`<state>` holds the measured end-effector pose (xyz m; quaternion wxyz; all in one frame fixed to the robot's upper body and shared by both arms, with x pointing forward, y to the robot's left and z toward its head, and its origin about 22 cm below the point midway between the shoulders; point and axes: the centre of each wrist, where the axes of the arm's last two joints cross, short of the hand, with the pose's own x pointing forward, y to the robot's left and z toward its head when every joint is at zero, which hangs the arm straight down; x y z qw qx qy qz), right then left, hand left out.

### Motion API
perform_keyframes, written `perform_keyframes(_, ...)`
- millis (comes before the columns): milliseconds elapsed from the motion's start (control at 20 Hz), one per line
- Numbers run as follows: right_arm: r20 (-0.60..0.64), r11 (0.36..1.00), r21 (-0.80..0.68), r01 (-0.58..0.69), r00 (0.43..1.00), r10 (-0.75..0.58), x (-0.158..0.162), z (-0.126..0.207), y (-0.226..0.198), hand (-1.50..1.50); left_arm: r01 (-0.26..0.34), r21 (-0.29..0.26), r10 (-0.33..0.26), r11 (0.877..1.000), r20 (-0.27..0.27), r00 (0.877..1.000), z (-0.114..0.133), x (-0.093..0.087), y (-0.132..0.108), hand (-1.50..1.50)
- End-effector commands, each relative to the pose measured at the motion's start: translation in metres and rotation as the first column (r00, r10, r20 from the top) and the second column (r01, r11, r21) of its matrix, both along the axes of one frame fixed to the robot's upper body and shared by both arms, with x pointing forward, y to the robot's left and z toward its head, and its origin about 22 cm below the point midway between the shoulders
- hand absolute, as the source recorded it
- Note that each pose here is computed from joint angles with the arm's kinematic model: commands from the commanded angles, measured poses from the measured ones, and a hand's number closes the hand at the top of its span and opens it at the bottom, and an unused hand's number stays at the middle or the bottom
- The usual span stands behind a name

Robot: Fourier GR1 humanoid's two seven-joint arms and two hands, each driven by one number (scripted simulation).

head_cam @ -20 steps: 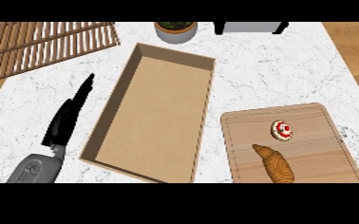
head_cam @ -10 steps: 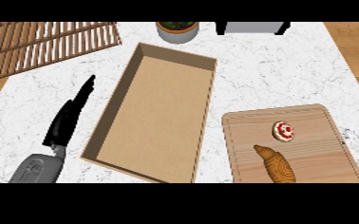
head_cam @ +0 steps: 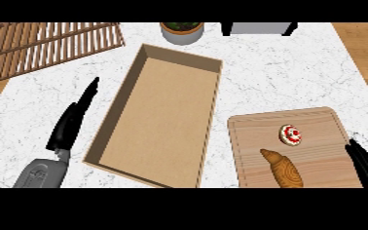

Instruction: Pick the cupcake from the cutting board and place it in the cardboard box

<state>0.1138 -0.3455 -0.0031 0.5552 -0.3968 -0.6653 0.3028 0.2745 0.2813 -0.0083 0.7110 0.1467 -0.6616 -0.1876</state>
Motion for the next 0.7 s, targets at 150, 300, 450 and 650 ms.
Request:
perform_keyframes(150, 0.089, 1.000, -0.024, 0.020, 0.996, -0.018, 0.039, -0.001, -0.001, -1.50, 0.006, 0.009, -0.006, 1.000, 0.003, 1.000, 0.008, -0.012, -0.001, 0.00)
perform_keyframes(300, 0.076, 0.998, -0.066, 0.010, 0.997, -0.005, 0.012, -0.007, -0.008, -1.50, -0.003, -0.025, 0.003, 1.000, -0.011, 1.000, -0.005, 0.002, -0.009, 0.00)
perform_keyframes(450, 0.026, 0.998, -0.061, -0.006, 1.000, 0.007, 0.039, -0.006, 0.014, -1.50, 0.008, -0.007, -0.008, 1.000, -0.002, 1.000, 0.000, -0.001, 0.001, 0.00)
perform_keyframes(650, -0.004, 0.997, -0.072, 0.000, 1.000, 0.000, 0.044, -0.033, 0.033, -1.50, -0.005, -0.018, 0.005, 1.000, 0.009, 1.000, 0.004, 0.007, -0.005, 0.00)
